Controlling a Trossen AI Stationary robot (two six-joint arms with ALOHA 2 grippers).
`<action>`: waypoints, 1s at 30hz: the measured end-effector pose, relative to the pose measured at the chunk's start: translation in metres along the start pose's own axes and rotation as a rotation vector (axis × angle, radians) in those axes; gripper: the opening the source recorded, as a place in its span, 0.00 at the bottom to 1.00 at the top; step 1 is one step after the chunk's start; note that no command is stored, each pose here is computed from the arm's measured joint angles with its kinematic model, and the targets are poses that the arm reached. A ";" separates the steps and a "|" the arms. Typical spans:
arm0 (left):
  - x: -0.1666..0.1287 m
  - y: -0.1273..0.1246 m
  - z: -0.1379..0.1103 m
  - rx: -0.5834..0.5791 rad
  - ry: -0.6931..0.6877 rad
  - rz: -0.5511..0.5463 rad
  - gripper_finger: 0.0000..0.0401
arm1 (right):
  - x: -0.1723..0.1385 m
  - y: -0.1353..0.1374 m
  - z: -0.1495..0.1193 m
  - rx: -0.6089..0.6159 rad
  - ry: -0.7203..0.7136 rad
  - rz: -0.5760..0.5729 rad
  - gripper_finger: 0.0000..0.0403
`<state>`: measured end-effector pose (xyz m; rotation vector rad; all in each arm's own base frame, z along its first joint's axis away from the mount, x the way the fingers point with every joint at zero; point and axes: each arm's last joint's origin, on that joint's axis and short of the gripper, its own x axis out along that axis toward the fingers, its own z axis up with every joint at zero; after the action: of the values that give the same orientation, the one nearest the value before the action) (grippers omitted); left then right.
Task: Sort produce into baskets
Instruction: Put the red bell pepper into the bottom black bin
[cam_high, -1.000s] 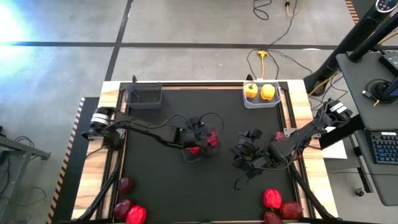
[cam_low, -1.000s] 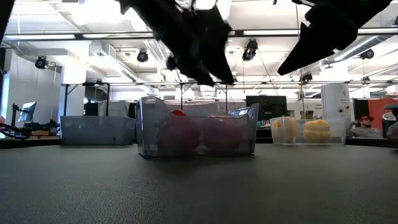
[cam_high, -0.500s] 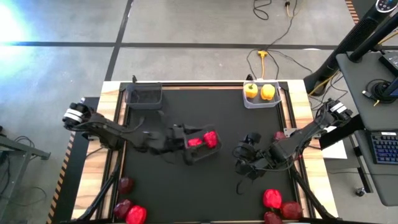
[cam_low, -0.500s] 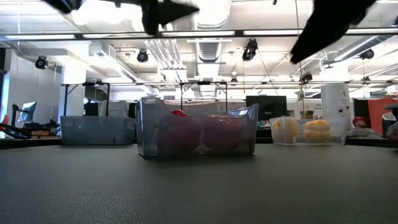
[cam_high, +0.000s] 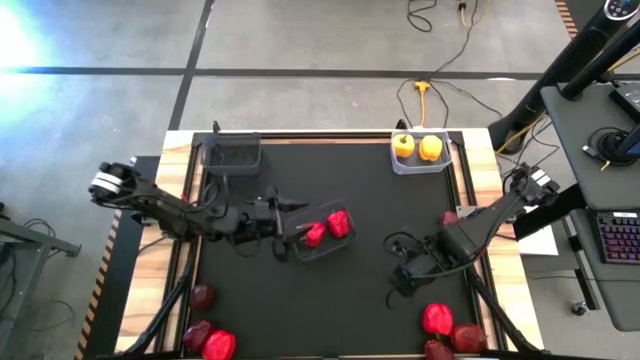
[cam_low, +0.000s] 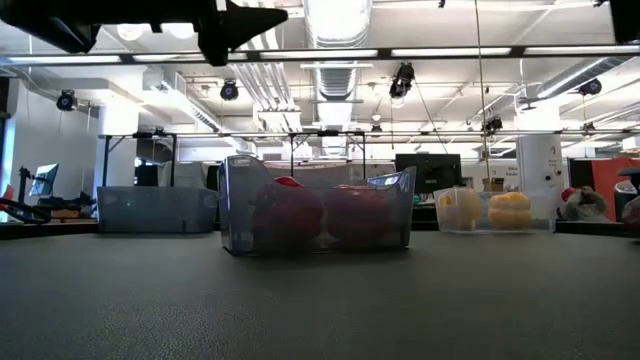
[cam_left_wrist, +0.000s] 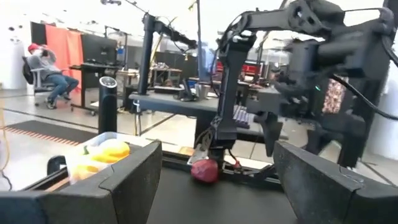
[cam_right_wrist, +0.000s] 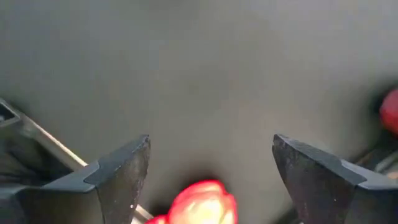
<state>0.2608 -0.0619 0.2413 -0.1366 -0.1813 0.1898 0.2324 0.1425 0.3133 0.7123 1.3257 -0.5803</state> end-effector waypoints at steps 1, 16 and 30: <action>-0.001 -0.001 0.000 0.001 0.008 -0.004 0.72 | -0.002 0.000 0.001 0.022 0.005 0.005 0.81; 0.004 -0.010 0.031 -0.004 0.048 -0.040 0.72 | 0.011 0.014 -0.028 0.179 0.147 -0.046 0.99; 0.027 -0.045 0.033 0.017 0.183 -0.140 0.72 | 0.050 0.031 -0.106 0.330 0.270 -0.264 0.99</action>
<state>0.2882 -0.0963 0.2848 -0.1229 -0.0063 0.0389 0.1939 0.2439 0.2583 0.9141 1.6080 -0.9562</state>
